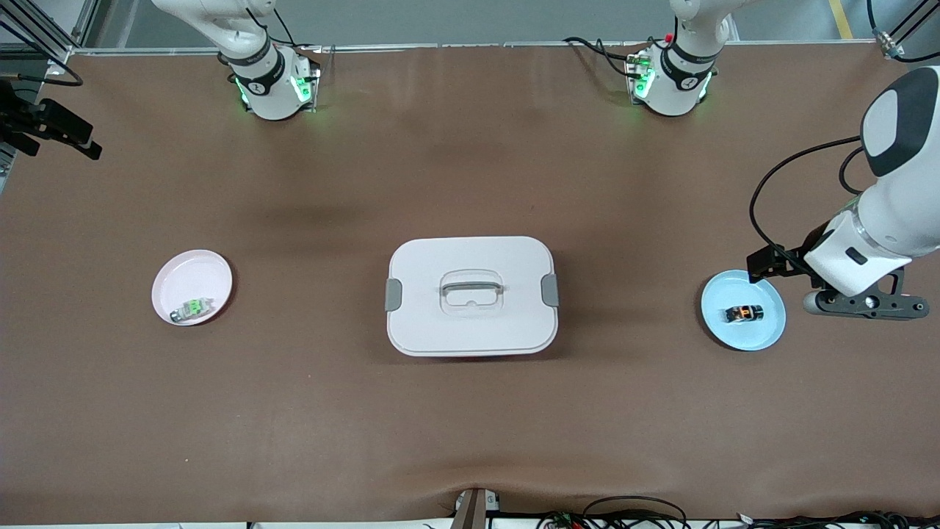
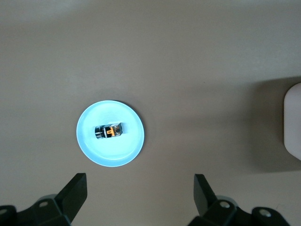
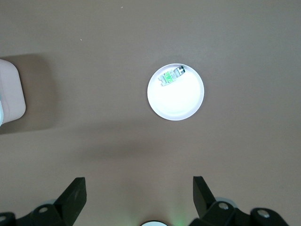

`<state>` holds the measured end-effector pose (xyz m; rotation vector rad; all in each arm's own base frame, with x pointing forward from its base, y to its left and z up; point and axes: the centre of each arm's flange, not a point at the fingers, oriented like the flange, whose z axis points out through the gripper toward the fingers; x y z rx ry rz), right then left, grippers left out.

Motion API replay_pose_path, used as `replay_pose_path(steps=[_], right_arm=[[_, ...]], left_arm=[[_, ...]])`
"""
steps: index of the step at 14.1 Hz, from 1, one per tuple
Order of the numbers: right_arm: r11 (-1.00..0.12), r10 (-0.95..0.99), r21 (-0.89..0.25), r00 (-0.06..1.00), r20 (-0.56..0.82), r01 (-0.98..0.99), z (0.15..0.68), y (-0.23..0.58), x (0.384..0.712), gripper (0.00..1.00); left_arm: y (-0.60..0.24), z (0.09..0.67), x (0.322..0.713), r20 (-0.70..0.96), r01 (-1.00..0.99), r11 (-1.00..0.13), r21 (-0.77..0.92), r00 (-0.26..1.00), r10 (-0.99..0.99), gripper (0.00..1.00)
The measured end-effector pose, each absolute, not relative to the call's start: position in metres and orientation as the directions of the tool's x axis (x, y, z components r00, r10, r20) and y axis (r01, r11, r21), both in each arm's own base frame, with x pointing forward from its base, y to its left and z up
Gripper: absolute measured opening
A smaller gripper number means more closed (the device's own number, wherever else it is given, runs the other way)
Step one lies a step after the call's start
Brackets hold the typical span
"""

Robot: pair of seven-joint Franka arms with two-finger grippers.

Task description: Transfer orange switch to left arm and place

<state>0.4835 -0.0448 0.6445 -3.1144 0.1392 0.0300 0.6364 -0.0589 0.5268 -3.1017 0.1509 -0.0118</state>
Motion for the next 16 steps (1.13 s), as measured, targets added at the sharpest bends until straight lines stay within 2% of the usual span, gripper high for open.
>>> replay_pose_path(steps=[6,16], right_arm=[[-0.996,-0.089,-0.023,0.996,-0.021,-0.09,0.644,-0.045,0.484,1.0],[-0.996,-0.09,-0.023,0.995,-0.039,-0.091,0.64,-0.045,0.485,1.0]], left_arm=[[-0.032,0.554,0.627,0.023,-0.035,-0.989,-0.145,0.999,-0.039,1.0],[-0.077,0.638,0.537,0.012,-0.042,-0.998,-0.043,0.999,-0.042,1.0]])
